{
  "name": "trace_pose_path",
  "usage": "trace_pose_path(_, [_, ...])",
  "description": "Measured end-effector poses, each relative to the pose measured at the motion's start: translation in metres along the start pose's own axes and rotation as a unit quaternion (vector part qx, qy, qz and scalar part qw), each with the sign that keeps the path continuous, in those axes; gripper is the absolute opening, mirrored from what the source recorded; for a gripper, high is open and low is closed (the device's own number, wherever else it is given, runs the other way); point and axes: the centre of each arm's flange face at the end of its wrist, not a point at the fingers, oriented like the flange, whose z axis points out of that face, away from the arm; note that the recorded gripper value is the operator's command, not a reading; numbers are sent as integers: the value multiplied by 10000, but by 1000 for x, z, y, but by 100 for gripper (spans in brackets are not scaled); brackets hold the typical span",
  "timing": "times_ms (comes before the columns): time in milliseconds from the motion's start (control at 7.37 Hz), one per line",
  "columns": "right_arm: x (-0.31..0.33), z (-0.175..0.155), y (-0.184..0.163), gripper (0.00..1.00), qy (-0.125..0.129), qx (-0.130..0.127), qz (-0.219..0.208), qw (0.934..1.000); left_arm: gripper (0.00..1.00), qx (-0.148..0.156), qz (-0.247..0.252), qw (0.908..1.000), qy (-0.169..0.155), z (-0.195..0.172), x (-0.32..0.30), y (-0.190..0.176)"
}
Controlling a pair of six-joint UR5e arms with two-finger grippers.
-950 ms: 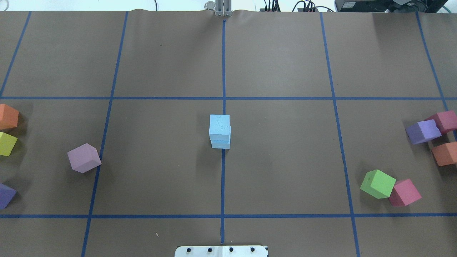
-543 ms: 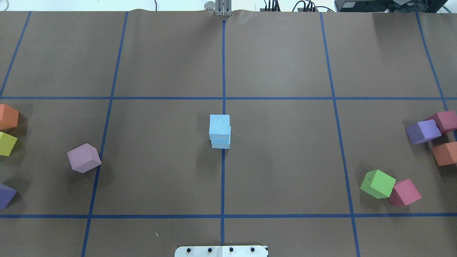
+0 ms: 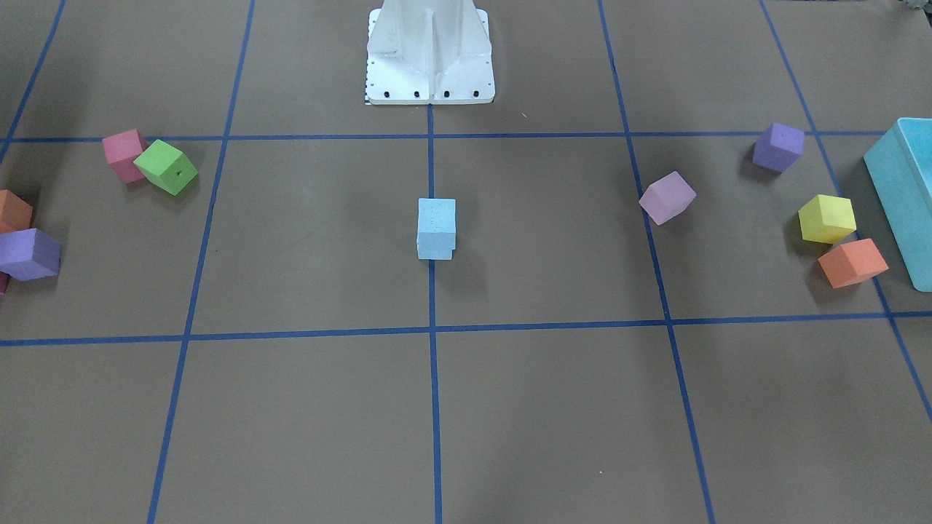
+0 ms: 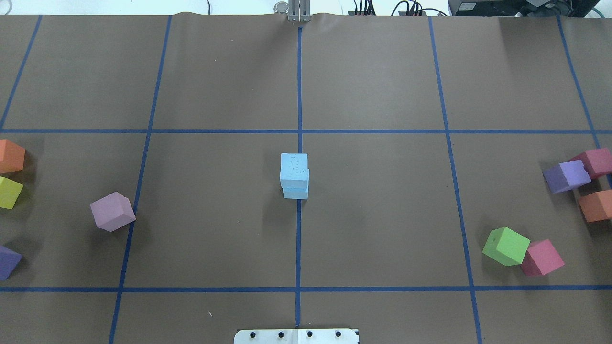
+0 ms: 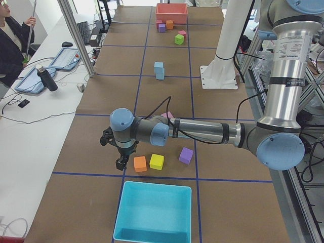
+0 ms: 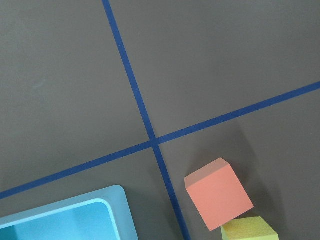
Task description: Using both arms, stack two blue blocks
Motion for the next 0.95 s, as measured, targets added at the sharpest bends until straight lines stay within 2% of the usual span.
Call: trace_pose_path(950, [-1, -1, -1, 100, 1, 9, 14, 10000, 98, -24, -54, 10000, -15, 4, -3, 10])
